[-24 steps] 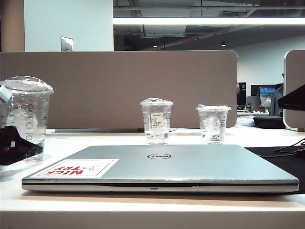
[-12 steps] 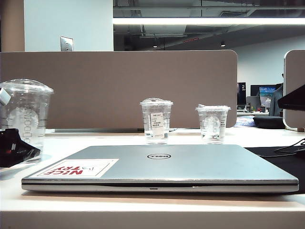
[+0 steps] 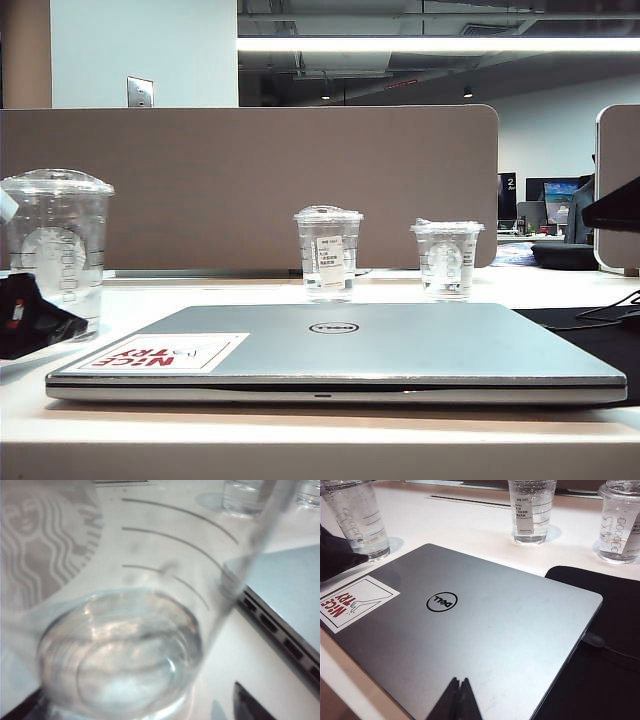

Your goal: Pick up the coffee cup on the left and place it on the left side of the laptop.

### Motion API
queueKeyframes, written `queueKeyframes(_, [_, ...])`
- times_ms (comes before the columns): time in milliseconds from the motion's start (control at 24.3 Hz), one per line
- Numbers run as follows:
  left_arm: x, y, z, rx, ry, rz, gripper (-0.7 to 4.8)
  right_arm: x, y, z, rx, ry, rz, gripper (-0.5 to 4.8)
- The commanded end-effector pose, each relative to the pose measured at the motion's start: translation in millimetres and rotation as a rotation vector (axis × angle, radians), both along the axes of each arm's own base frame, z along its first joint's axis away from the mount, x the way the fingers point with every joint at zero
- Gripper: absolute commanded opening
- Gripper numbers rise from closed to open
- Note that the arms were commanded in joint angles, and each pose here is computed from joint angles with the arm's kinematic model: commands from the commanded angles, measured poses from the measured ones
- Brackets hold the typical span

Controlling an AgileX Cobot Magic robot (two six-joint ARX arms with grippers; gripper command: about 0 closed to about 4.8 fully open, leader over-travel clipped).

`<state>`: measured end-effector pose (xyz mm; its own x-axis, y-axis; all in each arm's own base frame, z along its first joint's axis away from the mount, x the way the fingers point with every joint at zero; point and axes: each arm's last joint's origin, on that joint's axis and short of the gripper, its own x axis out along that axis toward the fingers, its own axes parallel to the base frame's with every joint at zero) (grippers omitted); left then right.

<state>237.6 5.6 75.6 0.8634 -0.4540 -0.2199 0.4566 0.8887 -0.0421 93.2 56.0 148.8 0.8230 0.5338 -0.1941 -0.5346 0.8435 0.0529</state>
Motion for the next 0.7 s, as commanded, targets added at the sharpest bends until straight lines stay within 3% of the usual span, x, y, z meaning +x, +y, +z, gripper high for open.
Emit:
queueKeyframes(41, [-14,0,5,0.015,-0.017,0.055,4.79,0,0,0,0.007,-0.012,0.0,-0.05])
queueKeyframes(288, [-49,1,25,0.052,-0.081,0.19,4.79,0,0,0,0.007,-0.012,0.0,-0.05])
queueKeyframes(411, [-62,2,35,0.036,-0.119,0.27,4.79,0,0,1,0.009,-0.017,-0.001,-0.05])
queueKeyframes(534, [-63,2,43,0.007,-0.136,0.27,4.79,0,-1,2,0.016,-0.027,-0.007,-0.05])
queueKeyframes(575, [-64,1,46,-0.003,-0.146,0.272,4.53,0,-2,2,0.019,-0.032,-0.013,-0.05])
queueKeyframes(617, [-64,1,49,-0.012,-0.16,0.273,3.53,0,-3,3,0.021,-0.036,-0.021,-0.05])
queueKeyframes(699, [-65,1,55,-0.047,-0.191,0.277,0.76,1,-6,4,0.028,-0.05,-0.048,-0.05])
